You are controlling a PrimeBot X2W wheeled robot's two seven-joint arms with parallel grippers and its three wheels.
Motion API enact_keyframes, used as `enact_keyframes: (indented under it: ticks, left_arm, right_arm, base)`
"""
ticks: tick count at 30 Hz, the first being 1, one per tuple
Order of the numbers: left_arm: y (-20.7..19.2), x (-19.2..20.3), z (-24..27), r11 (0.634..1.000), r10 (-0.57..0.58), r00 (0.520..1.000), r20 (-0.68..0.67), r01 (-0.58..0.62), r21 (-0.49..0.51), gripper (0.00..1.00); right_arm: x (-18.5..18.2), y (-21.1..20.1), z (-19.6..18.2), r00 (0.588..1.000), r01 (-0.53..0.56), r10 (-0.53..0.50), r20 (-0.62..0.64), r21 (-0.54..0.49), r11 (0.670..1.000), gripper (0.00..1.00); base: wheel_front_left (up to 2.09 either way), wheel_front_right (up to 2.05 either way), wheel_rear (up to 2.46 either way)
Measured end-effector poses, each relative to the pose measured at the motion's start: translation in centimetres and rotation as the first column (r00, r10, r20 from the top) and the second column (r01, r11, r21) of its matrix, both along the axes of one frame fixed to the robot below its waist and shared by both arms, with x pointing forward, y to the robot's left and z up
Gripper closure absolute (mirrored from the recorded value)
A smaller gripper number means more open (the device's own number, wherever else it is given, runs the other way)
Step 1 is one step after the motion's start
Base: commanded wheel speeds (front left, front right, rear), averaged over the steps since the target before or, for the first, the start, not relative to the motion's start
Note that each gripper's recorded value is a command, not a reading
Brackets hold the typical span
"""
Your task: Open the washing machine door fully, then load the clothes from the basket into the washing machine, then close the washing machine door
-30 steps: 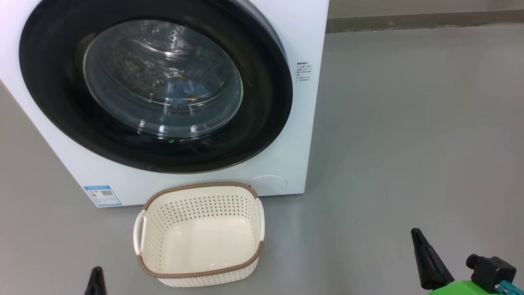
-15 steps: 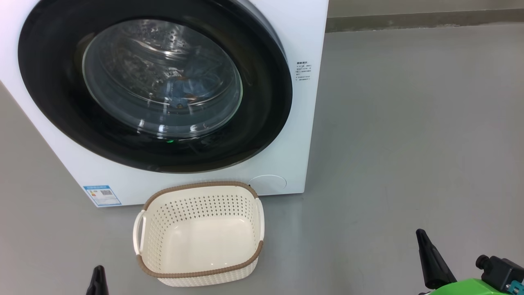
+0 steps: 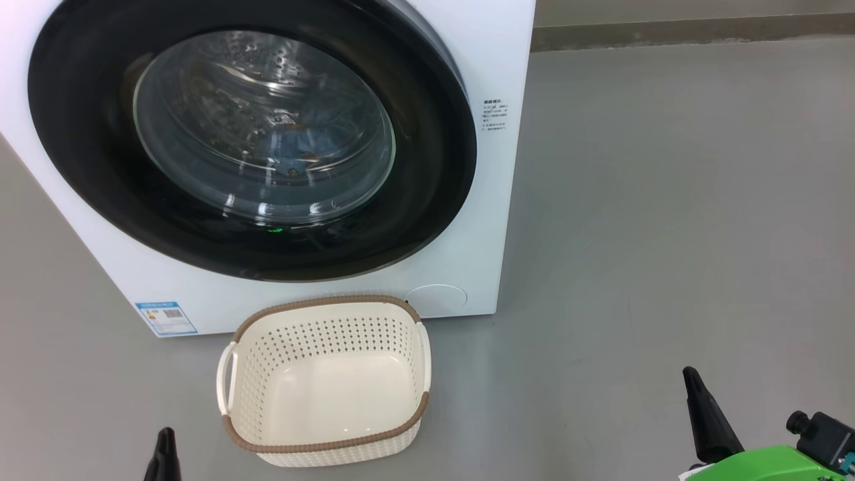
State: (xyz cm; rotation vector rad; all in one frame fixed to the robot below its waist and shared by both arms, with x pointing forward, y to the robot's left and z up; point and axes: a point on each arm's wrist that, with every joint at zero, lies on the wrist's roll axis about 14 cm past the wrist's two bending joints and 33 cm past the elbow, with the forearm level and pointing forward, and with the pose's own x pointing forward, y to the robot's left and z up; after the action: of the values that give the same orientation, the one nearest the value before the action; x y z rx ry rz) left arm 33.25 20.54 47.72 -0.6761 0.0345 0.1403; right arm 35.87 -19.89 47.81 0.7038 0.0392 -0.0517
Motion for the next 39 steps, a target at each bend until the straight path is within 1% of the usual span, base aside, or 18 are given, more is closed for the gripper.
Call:
enact_keyframes:
  ticks: [11, 20, 31, 39]
  left_arm:
    - [-0.2, 0.5, -0.4, 0.990, -0.002, 1.000, -0.008, 0.001, -0.138, 1.00]
    - [-0.4, 1.0, -0.5, 0.975, -0.007, 1.000, -0.010, 0.004, -0.223, 1.00]
    - [-0.7, 1.7, -0.5, 0.939, -0.015, 1.000, -0.007, 0.012, -0.344, 1.00]
    - [-0.9, 1.9, -0.7, 0.901, -0.017, 1.000, -0.007, 0.012, -0.434, 1.00]
  right_arm:
    - [0.0, -0.3, -0.4, 1.000, 0.020, -0.018, -0.021, 0.128, 0.992, 1.00]
    - [0.4, -0.5, -0.2, 0.999, 0.031, -0.027, -0.021, 0.211, 0.977, 1.00]
    - [0.6, -0.6, -0.3, 0.999, 0.042, -0.035, -0.028, 0.323, 0.946, 1.00]
    - [0.8, -0.7, -0.1, 0.999, 0.045, -0.036, -0.028, 0.405, 0.913, 1.00]
  base:
    - [0.00, 0.00, 0.00]
    - [0.00, 0.00, 0.00]
    - [0.00, 0.00, 0.00]
    - [0.00, 0.00, 0.00]
